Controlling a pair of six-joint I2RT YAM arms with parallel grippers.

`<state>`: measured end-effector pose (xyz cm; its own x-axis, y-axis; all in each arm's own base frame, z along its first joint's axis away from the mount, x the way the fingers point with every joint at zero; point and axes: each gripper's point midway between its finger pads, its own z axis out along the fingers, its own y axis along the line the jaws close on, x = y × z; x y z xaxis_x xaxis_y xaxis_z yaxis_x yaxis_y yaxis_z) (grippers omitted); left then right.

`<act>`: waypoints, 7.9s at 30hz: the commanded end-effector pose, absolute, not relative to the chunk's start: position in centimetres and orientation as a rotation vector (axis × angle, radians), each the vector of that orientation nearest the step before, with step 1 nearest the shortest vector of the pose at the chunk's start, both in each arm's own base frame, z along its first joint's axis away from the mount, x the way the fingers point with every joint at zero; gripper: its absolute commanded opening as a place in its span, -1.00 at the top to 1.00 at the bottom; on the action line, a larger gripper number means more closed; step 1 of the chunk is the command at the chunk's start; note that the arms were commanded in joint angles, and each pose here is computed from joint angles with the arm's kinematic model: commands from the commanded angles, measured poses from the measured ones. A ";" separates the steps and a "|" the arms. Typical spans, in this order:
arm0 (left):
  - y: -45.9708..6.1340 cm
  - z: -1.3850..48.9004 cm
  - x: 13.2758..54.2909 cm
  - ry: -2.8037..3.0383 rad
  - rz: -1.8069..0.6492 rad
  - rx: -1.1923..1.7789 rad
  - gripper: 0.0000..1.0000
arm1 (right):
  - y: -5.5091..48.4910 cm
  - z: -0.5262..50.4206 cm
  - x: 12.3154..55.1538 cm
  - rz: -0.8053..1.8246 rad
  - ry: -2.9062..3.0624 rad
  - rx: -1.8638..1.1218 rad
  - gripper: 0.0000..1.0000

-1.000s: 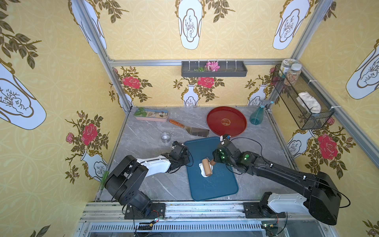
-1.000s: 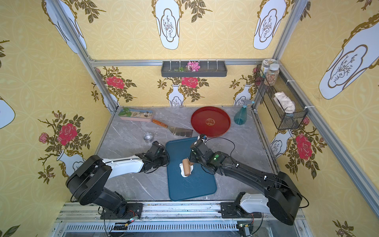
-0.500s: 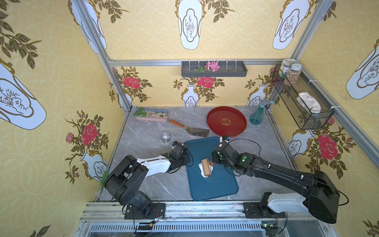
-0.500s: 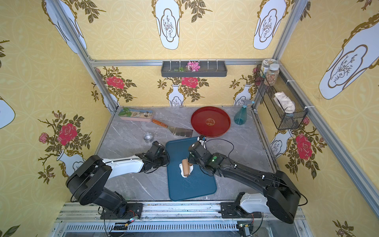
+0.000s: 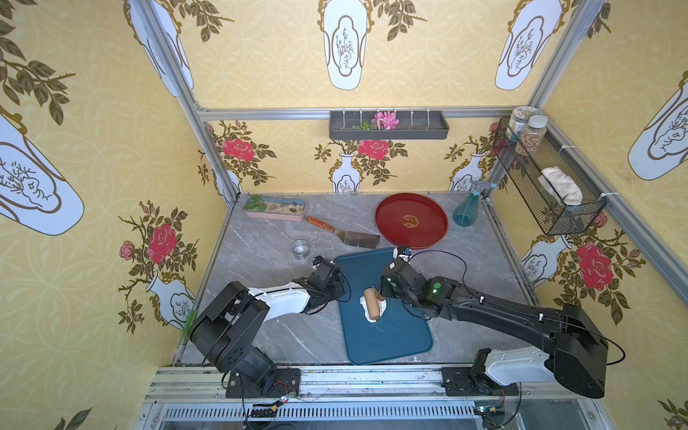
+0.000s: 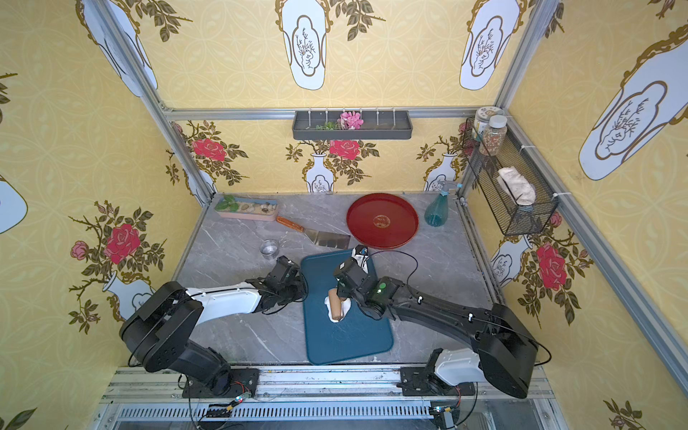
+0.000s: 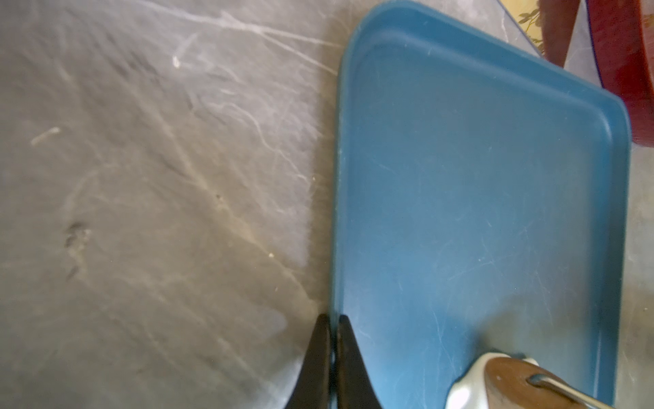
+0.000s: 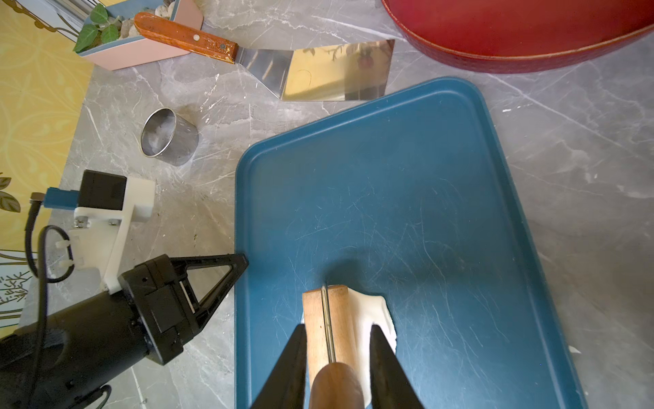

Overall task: Roll out the dumpling wrappers from the dough
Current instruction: Flatten out the dough on the work surface.

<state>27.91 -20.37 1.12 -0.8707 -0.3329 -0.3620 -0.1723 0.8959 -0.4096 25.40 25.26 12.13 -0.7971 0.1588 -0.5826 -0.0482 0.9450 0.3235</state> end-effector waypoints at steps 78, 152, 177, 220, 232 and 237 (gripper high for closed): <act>-19.1 -0.6 26.5 2.696 -0.432 -0.392 1.00 | 27.3 10.6 24.2 0.541 2.535 0.025 1.00; -17.3 -0.4 27.9 2.687 -0.415 -0.355 1.00 | 11.5 5.9 20.8 0.091 2.794 0.313 1.00; -18.0 -1.0 29.6 2.703 -0.445 -0.224 1.00 | 10.1 8.9 21.5 0.068 2.744 0.366 1.00; -18.4 -1.3 29.2 2.718 -0.484 -0.201 1.00 | 28.7 14.0 30.1 0.748 2.470 0.291 1.00; -18.1 -1.4 29.2 2.719 -0.465 -0.205 1.00 | 19.7 7.3 28.1 0.569 2.693 0.500 1.00; -18.1 -1.3 29.3 2.715 -0.462 -0.207 1.00 | 15.9 6.4 26.3 0.466 2.713 0.537 1.00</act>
<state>31.37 -19.98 0.99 -0.8821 -0.2394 -0.4056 -0.0413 0.8972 -0.4398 30.31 20.21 10.34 -0.8183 0.4907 -0.2993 0.2443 0.7683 0.5917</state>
